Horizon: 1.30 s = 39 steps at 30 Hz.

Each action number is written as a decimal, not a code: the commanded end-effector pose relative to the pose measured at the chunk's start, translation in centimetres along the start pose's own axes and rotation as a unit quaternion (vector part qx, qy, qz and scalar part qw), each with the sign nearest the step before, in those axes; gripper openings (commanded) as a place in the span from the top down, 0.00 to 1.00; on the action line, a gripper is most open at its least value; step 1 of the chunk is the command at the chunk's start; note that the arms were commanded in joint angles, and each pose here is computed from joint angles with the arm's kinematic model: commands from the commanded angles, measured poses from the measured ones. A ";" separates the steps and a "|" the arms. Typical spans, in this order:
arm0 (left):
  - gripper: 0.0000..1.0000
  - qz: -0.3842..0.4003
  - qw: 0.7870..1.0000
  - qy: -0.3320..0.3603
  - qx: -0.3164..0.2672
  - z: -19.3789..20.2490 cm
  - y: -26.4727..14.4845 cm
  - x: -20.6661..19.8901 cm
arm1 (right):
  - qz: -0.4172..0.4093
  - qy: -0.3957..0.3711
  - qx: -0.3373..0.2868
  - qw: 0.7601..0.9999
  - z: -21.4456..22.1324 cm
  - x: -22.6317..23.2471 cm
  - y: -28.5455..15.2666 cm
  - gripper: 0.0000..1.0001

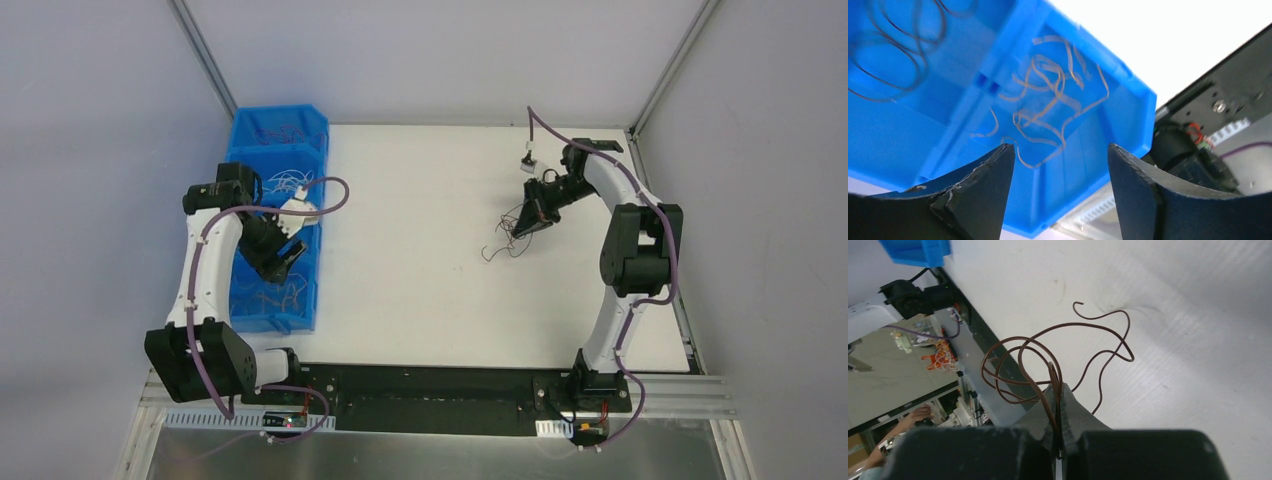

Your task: Untangle the cables

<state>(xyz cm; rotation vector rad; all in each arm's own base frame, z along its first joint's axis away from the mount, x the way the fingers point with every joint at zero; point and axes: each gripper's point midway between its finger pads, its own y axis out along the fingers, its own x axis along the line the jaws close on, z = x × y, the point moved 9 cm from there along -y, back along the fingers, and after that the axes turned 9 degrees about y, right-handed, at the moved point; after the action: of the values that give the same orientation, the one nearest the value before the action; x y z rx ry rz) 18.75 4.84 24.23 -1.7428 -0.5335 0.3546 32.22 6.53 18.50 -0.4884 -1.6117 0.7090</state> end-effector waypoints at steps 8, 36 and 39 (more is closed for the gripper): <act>0.20 0.083 0.951 0.015 -0.299 -18.7 -4.4 -1.4 | -0.129 -0.039 -0.001 0.991 -1.0 9.0 0.5 1.00; 0.92 0.167 0.924 0.068 -0.338 -32.3 0.7 -5.8 | -0.146 -0.091 -0.007 0.985 -0.2 14.8 3.7 1.00; 1.00 0.168 0.924 0.054 -0.340 -31.2 0.5 -5.4 | -0.142 -0.087 -0.008 0.986 -0.1 14.7 3.6 0.98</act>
<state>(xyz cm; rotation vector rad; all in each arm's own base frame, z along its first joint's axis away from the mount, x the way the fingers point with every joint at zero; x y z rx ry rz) 30.32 -25.15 29.18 -2.4803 -0.2454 0.3802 30.32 18.76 24.75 -0.2266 -1.7541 0.5787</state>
